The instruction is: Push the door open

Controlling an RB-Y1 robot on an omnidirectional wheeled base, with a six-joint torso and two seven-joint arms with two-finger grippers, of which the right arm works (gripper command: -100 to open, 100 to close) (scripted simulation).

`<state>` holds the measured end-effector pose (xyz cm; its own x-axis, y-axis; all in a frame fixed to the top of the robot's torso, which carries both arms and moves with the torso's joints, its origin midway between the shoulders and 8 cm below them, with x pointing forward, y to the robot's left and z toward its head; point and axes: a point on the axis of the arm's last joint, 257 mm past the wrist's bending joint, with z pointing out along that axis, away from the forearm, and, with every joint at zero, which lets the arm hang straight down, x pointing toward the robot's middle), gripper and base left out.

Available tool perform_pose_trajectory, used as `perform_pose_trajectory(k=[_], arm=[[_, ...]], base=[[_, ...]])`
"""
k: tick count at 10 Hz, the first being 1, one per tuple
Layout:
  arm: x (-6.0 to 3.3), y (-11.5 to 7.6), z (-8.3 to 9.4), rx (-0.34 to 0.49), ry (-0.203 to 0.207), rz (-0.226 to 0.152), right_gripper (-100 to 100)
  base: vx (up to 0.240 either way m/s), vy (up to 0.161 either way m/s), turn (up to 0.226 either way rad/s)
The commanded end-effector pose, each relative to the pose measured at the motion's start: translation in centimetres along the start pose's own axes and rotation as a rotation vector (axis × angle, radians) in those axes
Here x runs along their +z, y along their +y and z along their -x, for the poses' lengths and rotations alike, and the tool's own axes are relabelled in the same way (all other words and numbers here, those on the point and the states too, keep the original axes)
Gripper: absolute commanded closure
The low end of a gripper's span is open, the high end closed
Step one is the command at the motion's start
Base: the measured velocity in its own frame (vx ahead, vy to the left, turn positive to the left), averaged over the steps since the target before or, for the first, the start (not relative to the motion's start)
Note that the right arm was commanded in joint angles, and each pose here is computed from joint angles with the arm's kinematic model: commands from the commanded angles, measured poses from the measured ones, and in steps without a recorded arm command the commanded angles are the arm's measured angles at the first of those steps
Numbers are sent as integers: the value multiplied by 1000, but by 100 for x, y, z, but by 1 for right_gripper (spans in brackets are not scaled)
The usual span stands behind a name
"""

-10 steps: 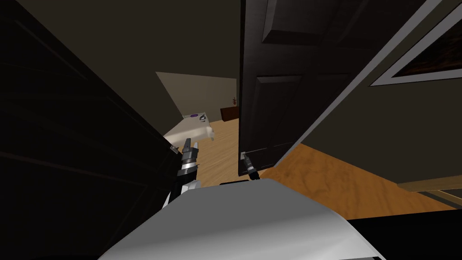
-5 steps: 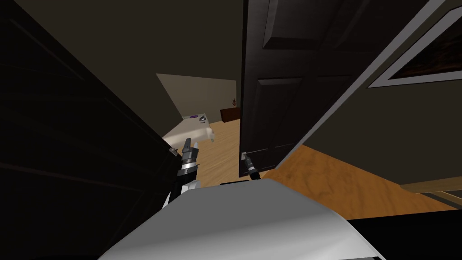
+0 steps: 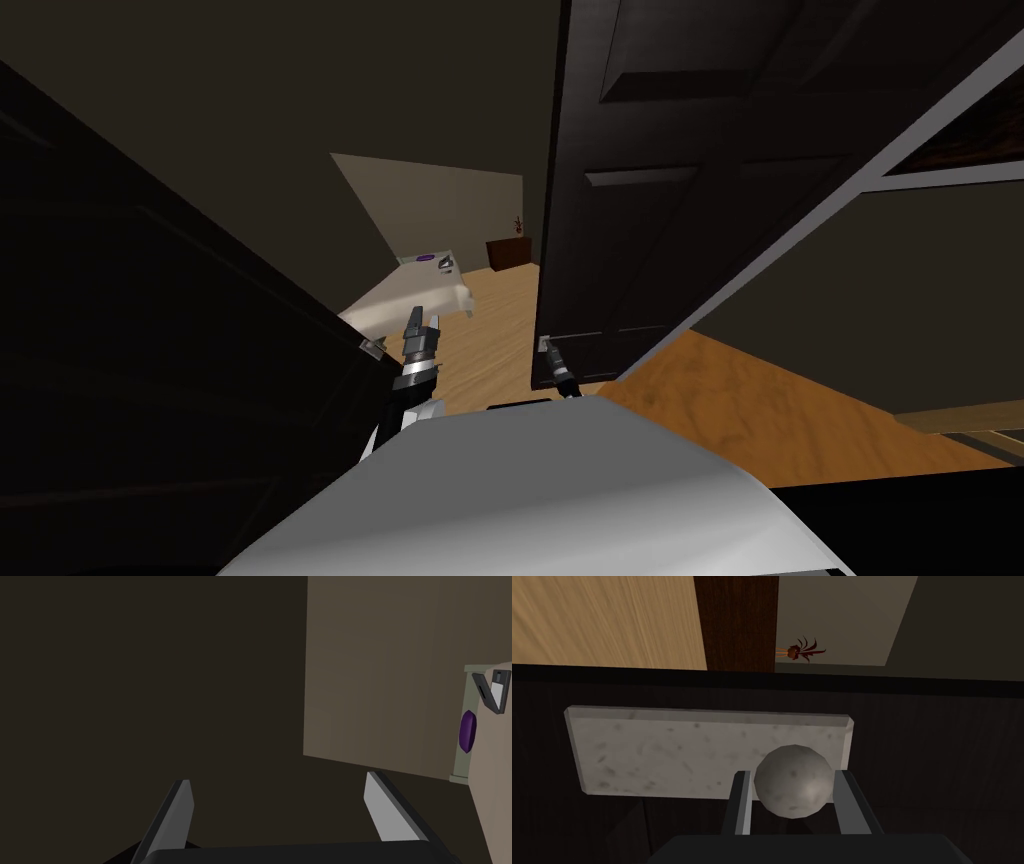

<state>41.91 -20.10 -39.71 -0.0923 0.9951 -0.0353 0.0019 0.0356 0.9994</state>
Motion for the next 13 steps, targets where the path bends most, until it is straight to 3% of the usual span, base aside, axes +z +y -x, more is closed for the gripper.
perform_pose_trajectory(k=[1, 4, 5, 10, 13], arm=[[38, 29, 207, -11, -32, 4, 100], [57, 33, 399, -17, -73, 4, 100], [37, 31, 321, -6, -66, 2, -100], [5, 44, 288, 26, -86, 3, -100], [-2, 38, 329, 15, -88, 5, -100]], base=[[164, 40, -49], [152, 53, -81], [-50, 66, -111], [-221, 82, -56], [48, 12, 10]])
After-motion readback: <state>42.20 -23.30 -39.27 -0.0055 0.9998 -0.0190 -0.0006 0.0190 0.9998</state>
